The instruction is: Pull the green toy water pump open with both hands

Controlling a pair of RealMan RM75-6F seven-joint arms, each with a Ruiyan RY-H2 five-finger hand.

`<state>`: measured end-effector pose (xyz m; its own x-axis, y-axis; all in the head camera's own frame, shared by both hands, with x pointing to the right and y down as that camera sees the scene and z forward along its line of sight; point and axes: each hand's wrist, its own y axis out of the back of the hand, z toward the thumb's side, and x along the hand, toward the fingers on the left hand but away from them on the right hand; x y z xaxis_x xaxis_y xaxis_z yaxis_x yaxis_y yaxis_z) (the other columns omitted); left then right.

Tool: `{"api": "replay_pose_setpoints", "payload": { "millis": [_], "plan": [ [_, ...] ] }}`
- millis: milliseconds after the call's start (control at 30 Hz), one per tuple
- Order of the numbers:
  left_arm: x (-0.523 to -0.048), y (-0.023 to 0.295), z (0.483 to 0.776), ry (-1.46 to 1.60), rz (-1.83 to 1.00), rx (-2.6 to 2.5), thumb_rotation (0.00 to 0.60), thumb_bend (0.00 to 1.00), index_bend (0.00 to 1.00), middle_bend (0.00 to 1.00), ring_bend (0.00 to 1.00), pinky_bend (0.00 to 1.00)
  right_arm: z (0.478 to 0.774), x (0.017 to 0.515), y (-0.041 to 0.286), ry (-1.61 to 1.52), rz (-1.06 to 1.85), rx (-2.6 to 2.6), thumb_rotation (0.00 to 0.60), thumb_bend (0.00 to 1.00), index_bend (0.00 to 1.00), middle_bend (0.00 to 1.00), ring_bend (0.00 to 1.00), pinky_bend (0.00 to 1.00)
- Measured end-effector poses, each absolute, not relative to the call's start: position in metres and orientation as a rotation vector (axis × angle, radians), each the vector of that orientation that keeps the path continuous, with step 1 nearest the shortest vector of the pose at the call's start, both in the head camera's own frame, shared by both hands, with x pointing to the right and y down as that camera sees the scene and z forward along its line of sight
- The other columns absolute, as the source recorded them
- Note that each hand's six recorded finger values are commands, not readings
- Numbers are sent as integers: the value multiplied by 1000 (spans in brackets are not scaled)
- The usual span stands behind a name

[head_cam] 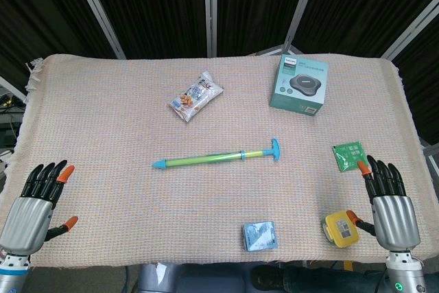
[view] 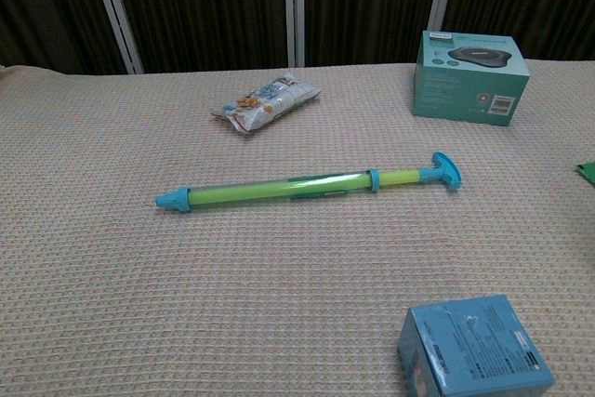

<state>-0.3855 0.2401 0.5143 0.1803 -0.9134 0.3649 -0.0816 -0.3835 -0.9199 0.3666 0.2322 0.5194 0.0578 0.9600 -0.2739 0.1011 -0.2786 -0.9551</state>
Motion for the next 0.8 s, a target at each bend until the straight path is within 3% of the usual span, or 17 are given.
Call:
{"api": "replay_pose_setpoints", "payload": {
  "millis": [267, 300, 367, 400, 467, 567, 667, 800],
  "plan": [
    [-387, 239, 515, 972, -1315, -1661, 600, 0, 0, 0, 0, 0, 526, 367, 231, -1085, 1343, -1526, 600, 0, 0, 29, 3, 0],
    [-387, 239, 516, 974, -1315, -1660, 600, 0, 0, 0, 0, 0, 528, 368, 231, -1082, 1346, -1528, 600, 0, 0, 82, 34, 0],
    [-387, 238, 516, 973, -1317, -1660, 600, 0, 0, 0, 0, 0, 532, 367, 229, -1074, 1352, -1542, 600, 0, 0, 392, 317, 39],
    [-387, 238, 517, 971, -1318, -1660, 600, 0, 0, 0, 0, 0, 535, 366, 227, -1069, 1353, -1550, 600, 0, 0, 507, 446, 115],
    [-387, 237, 519, 964, -1322, -1661, 600, 0, 0, 0, 0, 0, 541, 364, 222, -1051, 1349, -1565, 600, 0, 0, 744, 709, 513],
    [-386, 235, 525, 949, -1335, -1662, 600, 0, 0, 0, 0, 0, 554, 357, 208, -1000, 1338, -1598, 600, 0, 22, 885, 873, 877],
    [-387, 233, 532, 937, -1356, -1661, 600, 0, 0, 0, 0, 0, 575, 345, 191, -934, 1333, -1665, 600, 0, 91, 953, 950, 993],
    [-388, 229, 542, 928, -1389, -1654, 600, 0, 0, 0, 0, 0, 605, 324, 167, -848, 1337, -1782, 600, 0, 158, 981, 975, 1000]
  ]
}}
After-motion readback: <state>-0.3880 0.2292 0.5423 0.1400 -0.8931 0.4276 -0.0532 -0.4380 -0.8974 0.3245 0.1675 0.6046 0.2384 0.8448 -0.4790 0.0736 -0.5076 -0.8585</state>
